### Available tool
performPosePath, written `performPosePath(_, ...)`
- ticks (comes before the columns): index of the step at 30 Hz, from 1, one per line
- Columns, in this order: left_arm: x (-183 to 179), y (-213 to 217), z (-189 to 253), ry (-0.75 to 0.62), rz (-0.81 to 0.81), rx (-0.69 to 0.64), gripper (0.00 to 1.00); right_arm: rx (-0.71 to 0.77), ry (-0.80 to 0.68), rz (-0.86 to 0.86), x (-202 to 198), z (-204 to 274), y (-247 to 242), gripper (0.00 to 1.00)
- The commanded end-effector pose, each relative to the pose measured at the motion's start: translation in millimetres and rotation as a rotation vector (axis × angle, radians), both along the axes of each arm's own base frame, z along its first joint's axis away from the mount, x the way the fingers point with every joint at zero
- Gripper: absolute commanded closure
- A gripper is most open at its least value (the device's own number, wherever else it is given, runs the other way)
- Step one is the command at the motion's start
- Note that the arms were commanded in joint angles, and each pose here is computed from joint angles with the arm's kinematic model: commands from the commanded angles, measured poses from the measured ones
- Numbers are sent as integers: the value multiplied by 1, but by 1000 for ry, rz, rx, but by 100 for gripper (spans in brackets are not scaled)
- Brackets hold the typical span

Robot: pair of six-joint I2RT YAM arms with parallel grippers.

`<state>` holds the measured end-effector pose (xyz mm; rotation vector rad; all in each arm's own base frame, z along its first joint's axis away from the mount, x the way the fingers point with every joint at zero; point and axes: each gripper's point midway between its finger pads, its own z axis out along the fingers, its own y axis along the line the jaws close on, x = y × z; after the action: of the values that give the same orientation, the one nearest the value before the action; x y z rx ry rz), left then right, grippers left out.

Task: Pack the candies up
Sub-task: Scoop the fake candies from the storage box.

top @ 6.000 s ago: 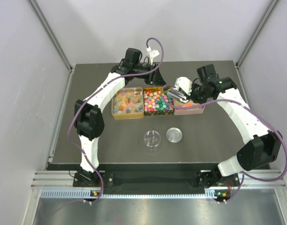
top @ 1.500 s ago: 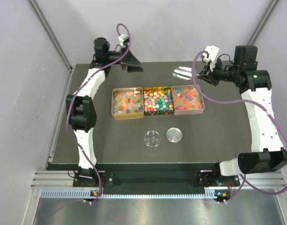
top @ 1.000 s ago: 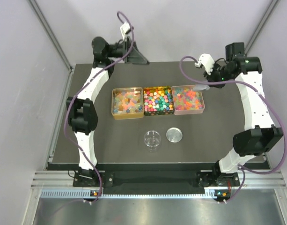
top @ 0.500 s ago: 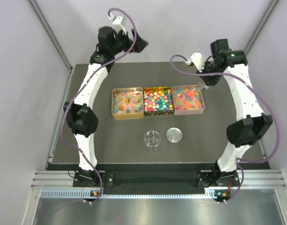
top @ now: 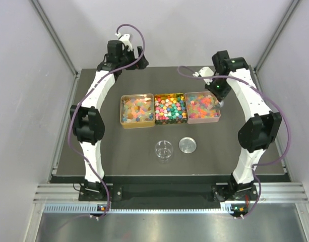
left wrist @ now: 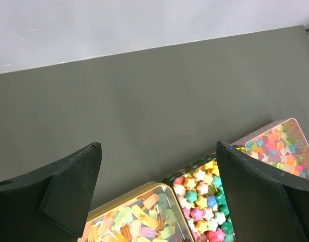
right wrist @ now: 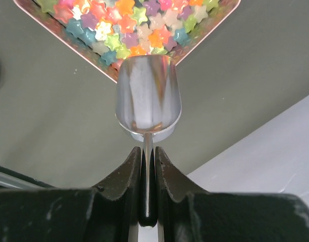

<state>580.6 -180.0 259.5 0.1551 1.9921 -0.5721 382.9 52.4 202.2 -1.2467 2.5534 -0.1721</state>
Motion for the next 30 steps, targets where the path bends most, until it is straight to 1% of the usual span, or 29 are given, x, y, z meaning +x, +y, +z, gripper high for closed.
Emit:
performPosePath(1, -2, 2, 42, -102, 0, -18, 1, -88, 153, -42, -28, -18, -13, 100)
performPosePath(5, 0, 7, 43, -102, 1, -28, 1, -104, 196, -50, -26, -34, -14, 100)
performPosePath(11, 1, 13, 39, -86, 1, -40, 1, -125, 210, -47, -14, -46, -10, 100)
performPosePath(16, 1, 15, 36, -78, 3, -43, 1, -128, 222, -38, -14, -49, -6, 100)
performPosePath(23, 5, 11, 34, -73, -4, -78, 1, -138, 279, -31, -42, -54, -10, 100)
performPosePath(30, 5, 9, 31, -65, -16, -86, 1, -156, 335, -28, -65, -62, -17, 100)
